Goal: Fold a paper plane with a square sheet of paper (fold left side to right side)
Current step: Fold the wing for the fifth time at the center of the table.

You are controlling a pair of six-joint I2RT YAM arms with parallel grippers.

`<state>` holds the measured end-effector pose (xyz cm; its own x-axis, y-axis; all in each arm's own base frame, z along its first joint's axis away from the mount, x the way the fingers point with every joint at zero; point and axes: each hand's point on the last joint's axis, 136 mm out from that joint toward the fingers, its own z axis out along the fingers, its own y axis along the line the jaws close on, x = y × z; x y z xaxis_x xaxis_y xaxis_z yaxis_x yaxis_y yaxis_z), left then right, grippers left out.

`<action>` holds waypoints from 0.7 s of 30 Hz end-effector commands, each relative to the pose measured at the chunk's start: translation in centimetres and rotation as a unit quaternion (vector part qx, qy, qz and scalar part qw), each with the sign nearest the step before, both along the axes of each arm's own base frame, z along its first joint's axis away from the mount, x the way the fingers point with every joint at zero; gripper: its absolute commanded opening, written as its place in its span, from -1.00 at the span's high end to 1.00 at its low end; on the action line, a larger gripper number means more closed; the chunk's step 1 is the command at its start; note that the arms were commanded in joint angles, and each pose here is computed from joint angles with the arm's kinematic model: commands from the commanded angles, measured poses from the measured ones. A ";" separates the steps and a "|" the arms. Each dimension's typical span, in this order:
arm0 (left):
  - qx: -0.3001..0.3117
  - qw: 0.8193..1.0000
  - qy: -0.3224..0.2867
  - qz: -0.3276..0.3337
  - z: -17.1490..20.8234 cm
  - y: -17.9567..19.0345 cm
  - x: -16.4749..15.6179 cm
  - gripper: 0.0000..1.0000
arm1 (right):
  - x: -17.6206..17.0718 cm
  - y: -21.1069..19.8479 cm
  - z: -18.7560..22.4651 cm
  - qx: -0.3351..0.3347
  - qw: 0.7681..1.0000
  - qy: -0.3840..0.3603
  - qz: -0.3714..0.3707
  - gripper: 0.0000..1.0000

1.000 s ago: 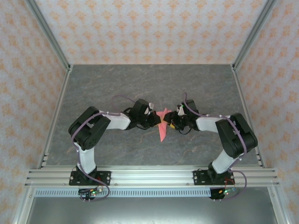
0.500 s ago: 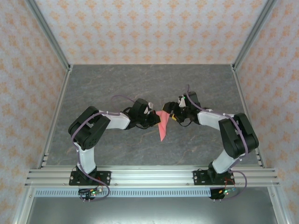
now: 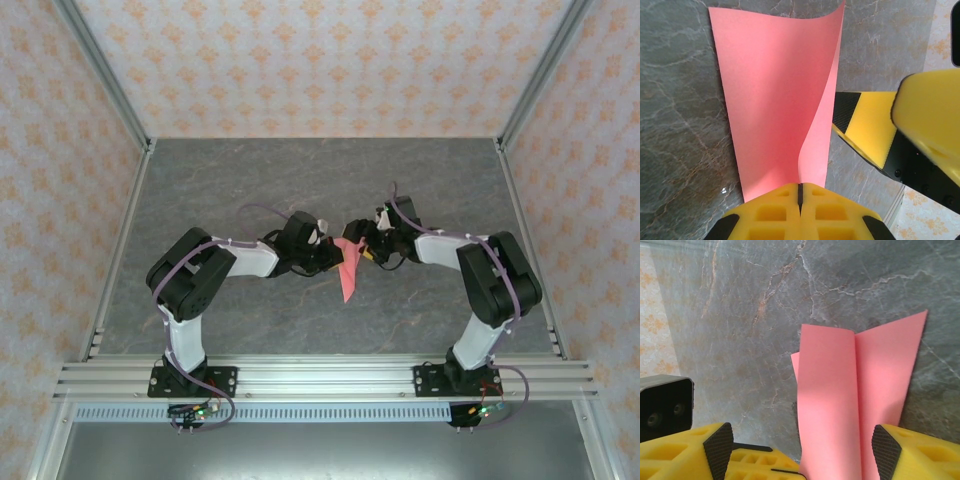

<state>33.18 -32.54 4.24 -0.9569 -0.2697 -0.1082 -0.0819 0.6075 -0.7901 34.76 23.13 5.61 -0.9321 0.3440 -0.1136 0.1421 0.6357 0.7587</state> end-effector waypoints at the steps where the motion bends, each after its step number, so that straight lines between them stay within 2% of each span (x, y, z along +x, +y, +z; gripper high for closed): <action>1: -0.012 1.000 -0.027 -0.005 1.6 -0.3 0.9 1.00 | 0.7 0.8 0.4 0.007 1.000 -0.008 0.004 -0.52; 21: 0.041 0.997 -0.047 -0.039 0.9 1.0 1.6 1.00 | -1.2 -0.2 -3.8 -0.064 0.996 0.061 0.018 -0.51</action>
